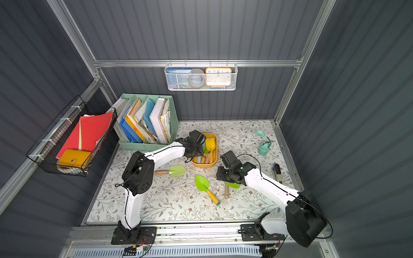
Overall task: Put the shovel into the storage box
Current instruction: Place the shovel in the storage box, then pick up the shovel from the center of the board.
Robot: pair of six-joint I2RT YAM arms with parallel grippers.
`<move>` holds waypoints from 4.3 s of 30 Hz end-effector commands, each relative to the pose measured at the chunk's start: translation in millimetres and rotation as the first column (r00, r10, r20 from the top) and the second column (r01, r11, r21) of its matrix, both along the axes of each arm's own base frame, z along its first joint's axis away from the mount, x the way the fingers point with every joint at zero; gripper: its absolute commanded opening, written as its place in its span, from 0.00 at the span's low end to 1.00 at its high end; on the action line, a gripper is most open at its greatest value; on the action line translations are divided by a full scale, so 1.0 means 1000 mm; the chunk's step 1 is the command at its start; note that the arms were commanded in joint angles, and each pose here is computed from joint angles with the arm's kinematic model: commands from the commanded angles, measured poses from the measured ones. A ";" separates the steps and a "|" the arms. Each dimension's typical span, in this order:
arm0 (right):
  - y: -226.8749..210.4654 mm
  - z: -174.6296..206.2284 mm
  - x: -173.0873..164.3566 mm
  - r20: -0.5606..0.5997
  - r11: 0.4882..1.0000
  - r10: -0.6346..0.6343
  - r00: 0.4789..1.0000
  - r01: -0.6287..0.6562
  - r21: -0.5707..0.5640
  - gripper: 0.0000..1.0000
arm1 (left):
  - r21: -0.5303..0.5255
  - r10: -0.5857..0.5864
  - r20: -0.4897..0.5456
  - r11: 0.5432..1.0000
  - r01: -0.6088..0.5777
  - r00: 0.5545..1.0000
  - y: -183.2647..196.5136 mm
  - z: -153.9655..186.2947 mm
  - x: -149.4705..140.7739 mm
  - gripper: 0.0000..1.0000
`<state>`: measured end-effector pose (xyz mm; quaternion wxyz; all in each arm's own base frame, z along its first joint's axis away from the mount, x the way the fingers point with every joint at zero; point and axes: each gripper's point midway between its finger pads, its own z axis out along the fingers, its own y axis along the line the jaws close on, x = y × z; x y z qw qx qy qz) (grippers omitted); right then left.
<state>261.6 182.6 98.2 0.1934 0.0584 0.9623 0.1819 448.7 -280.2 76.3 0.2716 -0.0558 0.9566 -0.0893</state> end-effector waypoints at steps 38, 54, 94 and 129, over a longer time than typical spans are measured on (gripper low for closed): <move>0.001 0.007 -0.005 -0.026 0.999 0.032 0.999 -0.032 -0.003 0.57 | -0.161 -0.097 0.100 0.981 0.112 0.990 0.048 0.052 -0.106 0.62; 0.009 0.005 -0.008 -0.033 0.998 0.062 0.998 -0.061 0.021 0.57 | 0.006 0.080 0.016 0.997 -0.080 0.997 0.124 0.027 -0.117 0.82; 0.013 -0.011 -0.006 -0.065 0.999 0.042 0.997 -0.040 0.028 0.56 | -0.090 0.184 -0.146 0.976 -0.198 0.972 0.184 -0.032 -0.135 0.77; 0.012 -0.012 -0.009 -0.067 0.999 0.030 0.997 -0.027 0.048 0.55 | 0.005 0.038 -0.190 0.999 -0.037 0.981 0.123 -0.041 -0.164 0.12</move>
